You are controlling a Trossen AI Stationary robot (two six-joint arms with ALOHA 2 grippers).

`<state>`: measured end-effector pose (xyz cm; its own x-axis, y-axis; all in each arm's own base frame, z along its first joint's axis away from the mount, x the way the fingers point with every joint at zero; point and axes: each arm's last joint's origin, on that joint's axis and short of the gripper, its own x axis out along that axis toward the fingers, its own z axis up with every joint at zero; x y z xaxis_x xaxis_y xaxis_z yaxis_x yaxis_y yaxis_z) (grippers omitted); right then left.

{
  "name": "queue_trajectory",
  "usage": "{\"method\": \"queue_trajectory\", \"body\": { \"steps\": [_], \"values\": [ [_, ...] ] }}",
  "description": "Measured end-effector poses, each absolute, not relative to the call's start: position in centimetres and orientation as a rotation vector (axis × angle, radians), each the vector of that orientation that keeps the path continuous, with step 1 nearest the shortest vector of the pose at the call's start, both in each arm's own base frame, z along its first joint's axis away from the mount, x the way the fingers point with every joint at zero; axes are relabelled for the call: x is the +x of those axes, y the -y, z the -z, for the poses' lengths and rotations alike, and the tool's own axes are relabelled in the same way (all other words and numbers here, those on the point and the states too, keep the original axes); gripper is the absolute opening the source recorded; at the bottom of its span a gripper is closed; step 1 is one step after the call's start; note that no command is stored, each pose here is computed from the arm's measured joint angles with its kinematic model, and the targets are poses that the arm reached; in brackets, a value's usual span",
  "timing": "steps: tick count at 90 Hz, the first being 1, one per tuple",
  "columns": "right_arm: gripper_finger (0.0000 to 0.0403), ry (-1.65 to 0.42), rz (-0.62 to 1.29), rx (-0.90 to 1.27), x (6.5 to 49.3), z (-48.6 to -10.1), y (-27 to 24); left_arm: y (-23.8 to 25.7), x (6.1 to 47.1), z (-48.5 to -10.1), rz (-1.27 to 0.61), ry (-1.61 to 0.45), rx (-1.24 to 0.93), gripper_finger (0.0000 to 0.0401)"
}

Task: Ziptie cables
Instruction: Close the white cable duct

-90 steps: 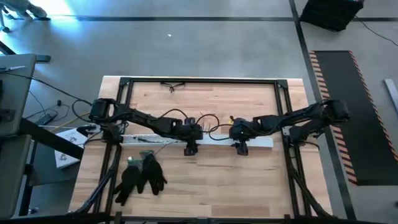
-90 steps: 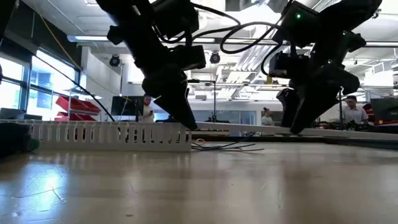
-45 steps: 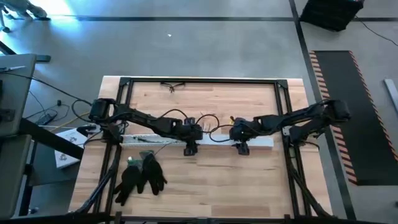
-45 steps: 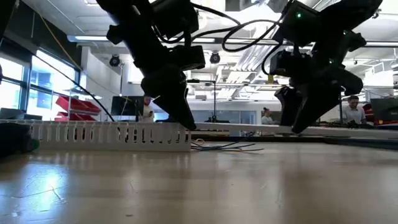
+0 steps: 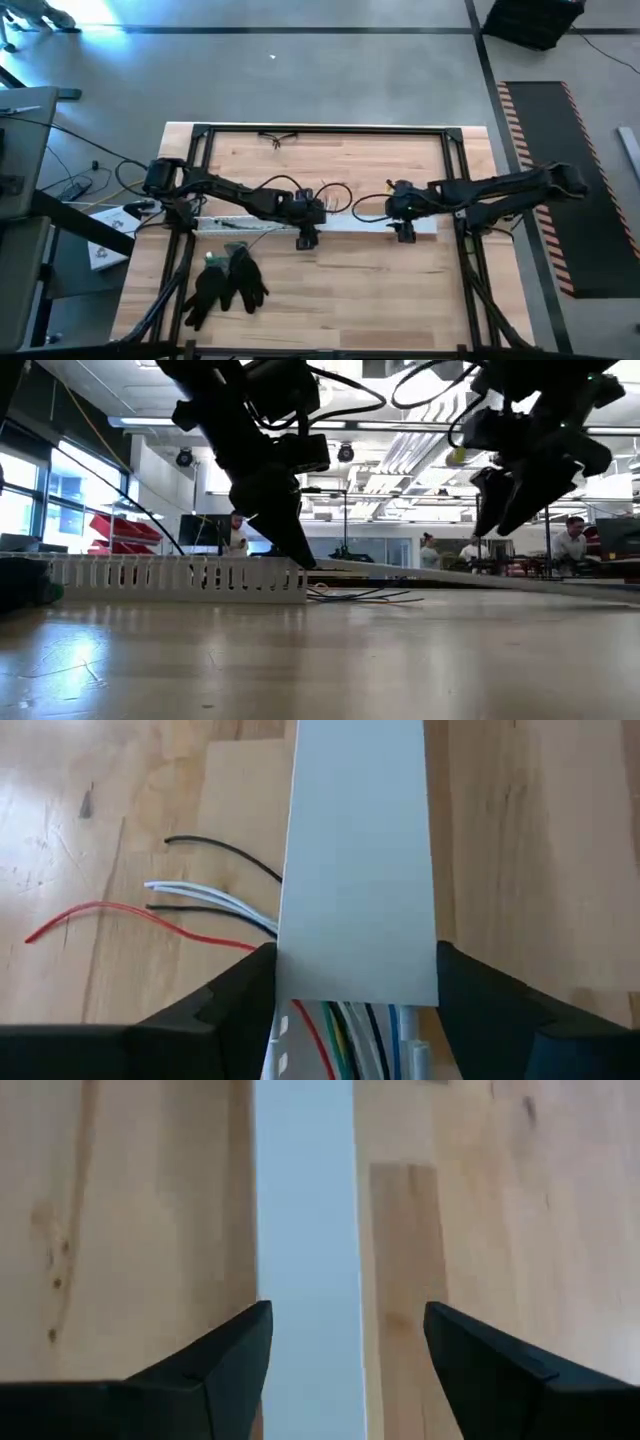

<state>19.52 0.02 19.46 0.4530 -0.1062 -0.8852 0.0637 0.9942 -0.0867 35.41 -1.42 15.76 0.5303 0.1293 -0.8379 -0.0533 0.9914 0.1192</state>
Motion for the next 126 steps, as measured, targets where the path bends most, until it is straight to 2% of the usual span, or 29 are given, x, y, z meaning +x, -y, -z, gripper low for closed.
{"method": "queue_trajectory", "body": {
  "steps": [15,27,67,88,126],
  "values": [
    [0.0238,-1.193,0.295,0.075,18.5,-18.9,0.7,1.4,35.4,-15.7,-0.102,-1.011,0.071,0.0216],
    [0.0213,-1.297,0.39,0.215,18.1,-18.1,1.3,1.5,35.4,-15.4,-0.103,-1.024,0.064,0.0216],
    [0.0077,-1.603,0.801,0.48,14.8,-17.2,1.9,1.6,35.5,-14.3,-0.111,-1.054,0.064,0.0216],
    [0.0008,-1.648,0.825,0.477,14.3,-16.5,1.8,1.7,35.5,-14.2,-0.106,-1.056,0.069,0.0216],
    [0.0,-1.714,0.861,0.537,13.6,-13.1,1.6,1.7,35.5,-14.2,-0.105,-1.061,0.066,0.0216]
  ]
}}
